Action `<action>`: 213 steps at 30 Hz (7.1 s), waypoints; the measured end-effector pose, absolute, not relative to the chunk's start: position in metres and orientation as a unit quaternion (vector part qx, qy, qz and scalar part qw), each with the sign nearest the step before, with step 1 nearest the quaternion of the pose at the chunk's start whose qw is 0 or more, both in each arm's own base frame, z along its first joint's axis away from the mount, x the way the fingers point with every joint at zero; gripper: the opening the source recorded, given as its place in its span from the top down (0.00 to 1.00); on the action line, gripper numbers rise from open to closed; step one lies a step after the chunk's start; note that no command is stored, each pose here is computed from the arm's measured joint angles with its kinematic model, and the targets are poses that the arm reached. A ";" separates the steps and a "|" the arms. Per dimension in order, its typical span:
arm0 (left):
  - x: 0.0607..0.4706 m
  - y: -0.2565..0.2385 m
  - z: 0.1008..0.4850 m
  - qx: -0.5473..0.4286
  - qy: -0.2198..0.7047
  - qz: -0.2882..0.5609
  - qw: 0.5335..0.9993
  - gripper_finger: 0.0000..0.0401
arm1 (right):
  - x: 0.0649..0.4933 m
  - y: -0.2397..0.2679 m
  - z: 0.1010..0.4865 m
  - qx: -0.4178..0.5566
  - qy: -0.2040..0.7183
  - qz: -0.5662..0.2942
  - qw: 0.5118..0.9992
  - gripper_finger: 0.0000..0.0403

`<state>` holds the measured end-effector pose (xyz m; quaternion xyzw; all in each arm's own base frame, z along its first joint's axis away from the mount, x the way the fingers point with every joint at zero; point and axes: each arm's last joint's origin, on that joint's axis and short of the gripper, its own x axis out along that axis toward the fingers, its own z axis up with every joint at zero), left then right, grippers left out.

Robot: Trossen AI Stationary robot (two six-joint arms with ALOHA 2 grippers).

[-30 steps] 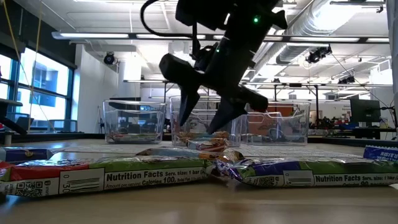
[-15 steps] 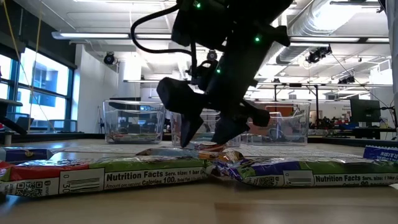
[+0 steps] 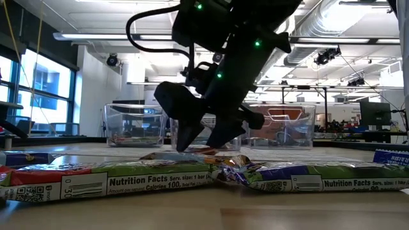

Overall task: Pick and place Granola Bars by type
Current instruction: Put the red granola bar into the left transparent bin, then put the blue granola bar into the right transparent bin

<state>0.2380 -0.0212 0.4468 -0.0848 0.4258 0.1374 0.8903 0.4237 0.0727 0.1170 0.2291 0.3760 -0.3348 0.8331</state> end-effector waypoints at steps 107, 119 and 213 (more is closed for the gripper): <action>0.142 -0.003 0.476 -0.117 0.358 0.270 0.886 0.43 | 0.537 -0.127 0.170 0.094 0.217 -0.263 0.936 0.74; 0.142 -0.003 0.476 -0.117 0.358 0.270 0.886 0.43 | 0.537 -0.131 0.169 0.097 0.224 -0.228 0.943 0.74; 0.185 -0.027 0.441 -0.195 0.509 0.095 0.833 0.43 | 0.374 0.056 0.335 -0.066 0.484 -0.046 0.871 0.61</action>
